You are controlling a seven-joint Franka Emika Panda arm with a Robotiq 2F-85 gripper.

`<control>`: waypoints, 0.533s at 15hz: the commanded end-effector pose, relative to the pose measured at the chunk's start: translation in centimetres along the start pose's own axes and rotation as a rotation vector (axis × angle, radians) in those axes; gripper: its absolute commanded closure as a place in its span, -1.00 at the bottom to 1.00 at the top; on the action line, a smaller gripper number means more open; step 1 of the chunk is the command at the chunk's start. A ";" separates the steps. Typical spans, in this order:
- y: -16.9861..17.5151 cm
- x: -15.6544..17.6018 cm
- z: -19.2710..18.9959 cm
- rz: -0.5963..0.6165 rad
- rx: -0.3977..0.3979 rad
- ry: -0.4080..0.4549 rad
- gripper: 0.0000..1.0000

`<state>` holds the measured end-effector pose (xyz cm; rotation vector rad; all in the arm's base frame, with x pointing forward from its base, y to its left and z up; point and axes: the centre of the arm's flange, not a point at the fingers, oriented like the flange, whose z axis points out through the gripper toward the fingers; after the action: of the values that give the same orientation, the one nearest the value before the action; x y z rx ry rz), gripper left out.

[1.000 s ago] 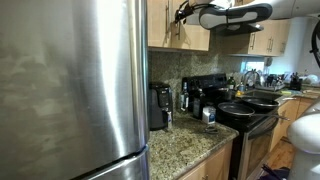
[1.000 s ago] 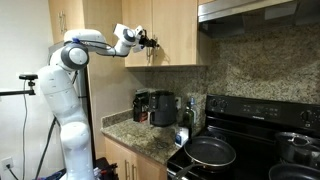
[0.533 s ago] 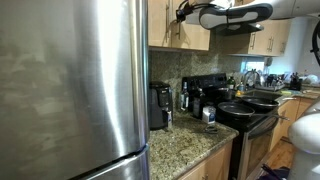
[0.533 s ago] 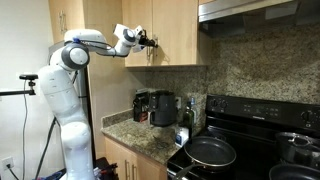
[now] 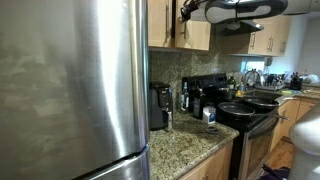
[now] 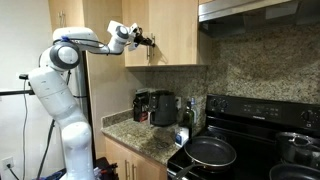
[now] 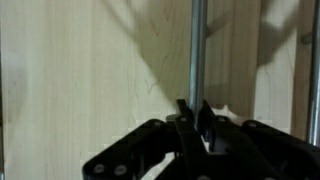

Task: Close the drawer of the air fryer, open the right upper cabinet door, remove the black bottle from the cabinet and put it on the countertop

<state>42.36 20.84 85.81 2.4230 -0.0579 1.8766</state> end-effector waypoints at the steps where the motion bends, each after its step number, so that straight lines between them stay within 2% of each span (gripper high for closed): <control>1: 6.0 -0.5 -5.7 -0.009 -0.163 0.016 0.93; 8: 9.9 -2.6 -11.6 0.059 -0.278 -0.017 0.93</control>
<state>34.65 17.48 86.00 2.3797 -0.2358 1.8006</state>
